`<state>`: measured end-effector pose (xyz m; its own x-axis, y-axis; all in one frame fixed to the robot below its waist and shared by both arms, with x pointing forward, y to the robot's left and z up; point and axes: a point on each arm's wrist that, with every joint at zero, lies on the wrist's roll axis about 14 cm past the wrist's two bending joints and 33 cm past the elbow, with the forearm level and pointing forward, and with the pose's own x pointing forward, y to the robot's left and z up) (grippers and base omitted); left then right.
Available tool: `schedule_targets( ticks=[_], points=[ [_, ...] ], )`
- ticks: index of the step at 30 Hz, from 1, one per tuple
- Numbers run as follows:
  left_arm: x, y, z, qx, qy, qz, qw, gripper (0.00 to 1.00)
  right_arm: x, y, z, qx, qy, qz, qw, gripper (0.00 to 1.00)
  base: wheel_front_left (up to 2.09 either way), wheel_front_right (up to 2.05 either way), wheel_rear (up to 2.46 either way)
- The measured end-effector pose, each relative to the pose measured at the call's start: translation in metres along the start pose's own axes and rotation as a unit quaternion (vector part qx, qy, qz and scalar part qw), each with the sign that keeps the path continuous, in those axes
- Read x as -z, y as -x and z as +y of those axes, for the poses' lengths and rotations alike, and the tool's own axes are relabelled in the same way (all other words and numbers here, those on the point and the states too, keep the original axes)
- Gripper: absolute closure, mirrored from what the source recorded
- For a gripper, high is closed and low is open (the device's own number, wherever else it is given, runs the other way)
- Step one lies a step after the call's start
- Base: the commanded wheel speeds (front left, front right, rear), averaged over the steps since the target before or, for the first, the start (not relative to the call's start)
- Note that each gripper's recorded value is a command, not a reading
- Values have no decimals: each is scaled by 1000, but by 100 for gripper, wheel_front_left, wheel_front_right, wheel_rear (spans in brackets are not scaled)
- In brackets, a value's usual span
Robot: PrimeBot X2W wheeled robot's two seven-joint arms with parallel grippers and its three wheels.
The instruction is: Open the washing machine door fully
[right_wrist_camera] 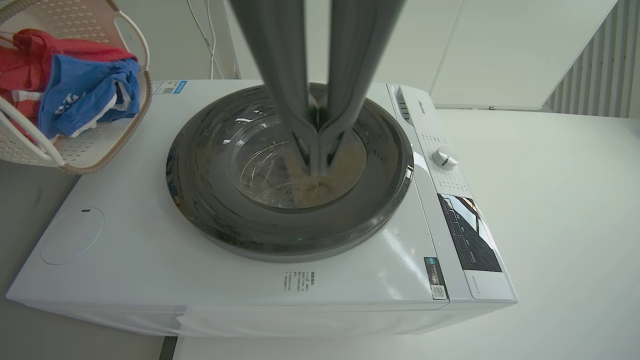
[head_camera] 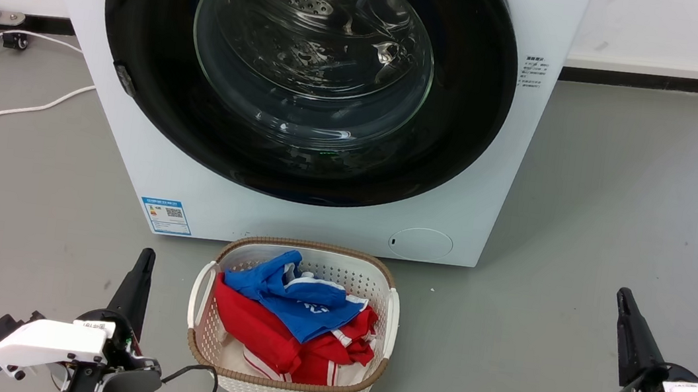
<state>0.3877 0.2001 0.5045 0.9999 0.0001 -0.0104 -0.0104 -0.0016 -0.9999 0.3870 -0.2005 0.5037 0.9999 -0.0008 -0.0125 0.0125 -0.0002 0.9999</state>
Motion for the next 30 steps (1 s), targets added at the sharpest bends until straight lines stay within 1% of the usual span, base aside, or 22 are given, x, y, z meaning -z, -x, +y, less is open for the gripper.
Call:
schedule_targets(
  ticks=[27, 28, 29, 30],
  points=[
    [0, 0, 0, 0, 0, -1, 1000, 100, 0, 0, 0, 0, 0, 0, 1000, 100, 0, 0, 0],
    [0, 1, 2, -3, 0, -1, 1000, 0, 0, 1, -2, 3, 0, 0, 1000, 0, 0, 0, 0],
    [0, 2, 7, -10, 2, -1, 1000, 100, 0, 3, -6, 9, -1, 0, 1000, 100, 0, 0, 0],
    [1, 5, 13, -19, 3, -1, 1000, 0, 0, 5, -12, 18, -2, -1, 1000, 0, 0, 0, 0]
  ],
)
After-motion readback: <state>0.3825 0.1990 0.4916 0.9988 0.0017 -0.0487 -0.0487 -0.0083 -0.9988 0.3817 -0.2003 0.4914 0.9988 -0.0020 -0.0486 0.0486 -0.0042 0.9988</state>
